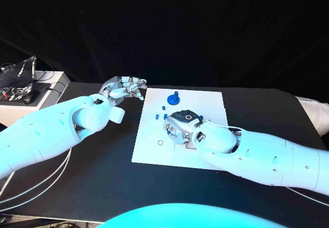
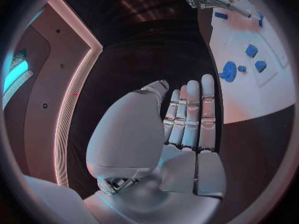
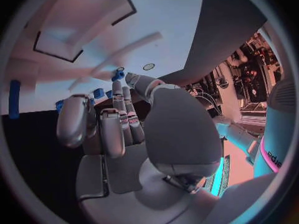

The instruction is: Assemble the parts on the task board

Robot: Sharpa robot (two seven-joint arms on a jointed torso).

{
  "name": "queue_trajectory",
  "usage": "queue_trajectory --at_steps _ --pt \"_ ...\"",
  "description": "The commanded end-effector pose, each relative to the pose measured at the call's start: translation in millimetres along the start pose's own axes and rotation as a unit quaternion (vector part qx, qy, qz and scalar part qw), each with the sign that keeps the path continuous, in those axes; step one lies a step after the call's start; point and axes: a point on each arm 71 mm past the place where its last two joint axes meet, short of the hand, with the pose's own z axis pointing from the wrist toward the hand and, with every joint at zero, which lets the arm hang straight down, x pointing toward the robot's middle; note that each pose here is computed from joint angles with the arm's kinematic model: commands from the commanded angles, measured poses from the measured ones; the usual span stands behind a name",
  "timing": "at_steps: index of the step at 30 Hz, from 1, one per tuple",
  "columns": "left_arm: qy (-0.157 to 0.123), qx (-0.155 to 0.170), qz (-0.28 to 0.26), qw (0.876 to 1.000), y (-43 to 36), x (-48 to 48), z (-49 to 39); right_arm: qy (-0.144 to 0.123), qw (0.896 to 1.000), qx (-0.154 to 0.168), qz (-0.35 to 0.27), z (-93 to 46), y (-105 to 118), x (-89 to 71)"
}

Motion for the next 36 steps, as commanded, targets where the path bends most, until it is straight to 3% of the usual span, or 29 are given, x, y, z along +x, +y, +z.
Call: queue_trajectory --at_steps 1,36 --pt "0.009 0.003 -0.005 1.0 -1.1 2.2 0.1 -0.003 1.0 0.009 -0.029 0.1 0.1 0.0" --pt "0.009 0.0 -0.005 1.0 -0.8 2.5 -0.1 0.021 0.999 0.005 -0.037 7.8 1.3 13.8"
